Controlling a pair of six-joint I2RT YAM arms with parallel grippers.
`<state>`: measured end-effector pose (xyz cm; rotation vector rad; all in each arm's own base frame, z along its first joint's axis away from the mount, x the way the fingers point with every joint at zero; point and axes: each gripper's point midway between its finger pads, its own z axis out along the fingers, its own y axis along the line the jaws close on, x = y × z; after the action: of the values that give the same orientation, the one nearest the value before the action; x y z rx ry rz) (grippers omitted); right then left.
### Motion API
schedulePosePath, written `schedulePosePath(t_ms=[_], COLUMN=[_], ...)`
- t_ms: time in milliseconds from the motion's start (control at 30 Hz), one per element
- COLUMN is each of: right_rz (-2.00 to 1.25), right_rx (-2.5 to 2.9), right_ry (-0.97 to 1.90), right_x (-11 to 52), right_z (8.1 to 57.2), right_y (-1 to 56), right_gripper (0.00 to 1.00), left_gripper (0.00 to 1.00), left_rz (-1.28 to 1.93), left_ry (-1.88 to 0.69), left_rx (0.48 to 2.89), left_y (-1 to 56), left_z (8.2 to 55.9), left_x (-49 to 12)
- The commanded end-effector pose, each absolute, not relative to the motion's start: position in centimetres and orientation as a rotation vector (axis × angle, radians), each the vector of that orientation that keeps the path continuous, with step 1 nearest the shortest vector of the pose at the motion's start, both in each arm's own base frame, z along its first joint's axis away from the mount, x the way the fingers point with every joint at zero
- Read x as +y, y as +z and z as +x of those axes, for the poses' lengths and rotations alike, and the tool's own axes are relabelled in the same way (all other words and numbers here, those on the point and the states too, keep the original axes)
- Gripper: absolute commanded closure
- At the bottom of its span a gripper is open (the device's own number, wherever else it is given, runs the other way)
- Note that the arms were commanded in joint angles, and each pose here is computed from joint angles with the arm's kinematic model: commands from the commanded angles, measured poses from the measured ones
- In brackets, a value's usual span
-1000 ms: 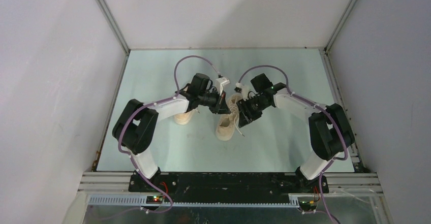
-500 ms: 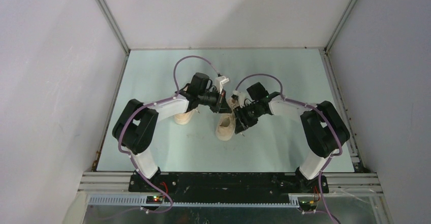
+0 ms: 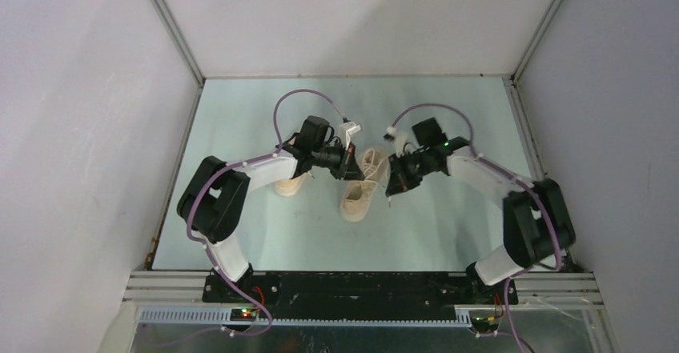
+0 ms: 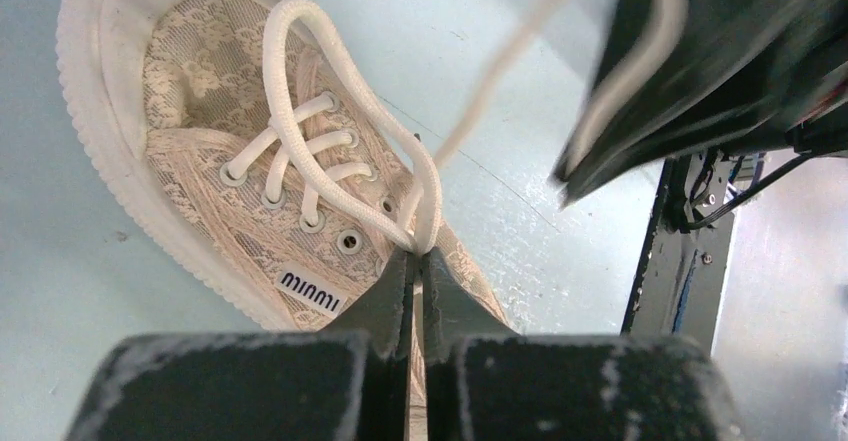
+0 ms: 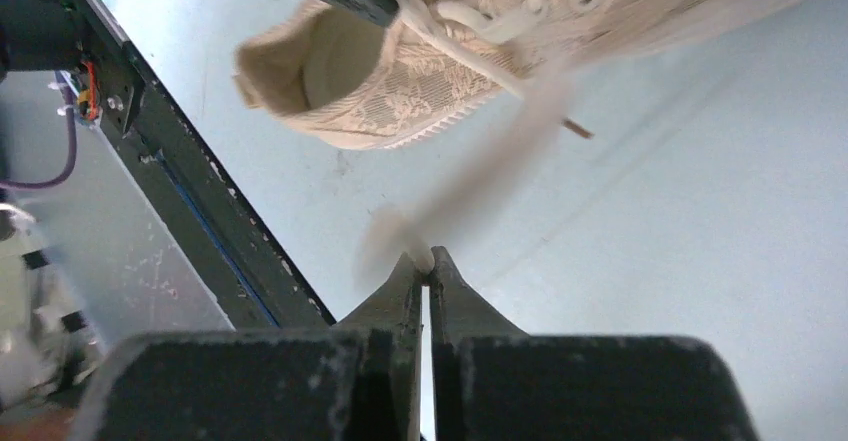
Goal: Tie the shoes
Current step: Adjust the shoe at the center of the board.
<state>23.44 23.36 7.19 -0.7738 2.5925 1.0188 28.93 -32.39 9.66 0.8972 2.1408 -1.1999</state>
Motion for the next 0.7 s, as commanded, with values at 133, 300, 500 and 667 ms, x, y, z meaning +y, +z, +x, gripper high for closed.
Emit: schedulePosePath(t_ms=[133, 300, 500, 667], right_rz=[-1.033, -1.203, -1.269, -1.232], right_rx=[2.233, 1.997, 1.856, 1.847], right_ry=[0.877, 0.761, 0.798, 0.862], right_x=[21.2, 22.3, 24.9, 26.3], right_z=[24.1, 26.4, 28.9, 30.2], right_y=[19.1, 21.9, 25.0, 26.4], right_gripper=[1.00, 1.00, 1.00, 1.00], left_gripper=[1.00, 1.00, 1.00, 1.00], left_rz=[1.044, 1.117, 1.158, 1.168], left_ry=[-1.158, -1.110, -1.070, -1.026], left_rx=[2.084, 2.049, 2.044, 2.016], left_y=[10.0, 10.2, 9.7, 10.0], left_z=[28.5, 28.8, 28.8, 29.9], left_x=[-32.1, -32.2, -32.5, -33.3])
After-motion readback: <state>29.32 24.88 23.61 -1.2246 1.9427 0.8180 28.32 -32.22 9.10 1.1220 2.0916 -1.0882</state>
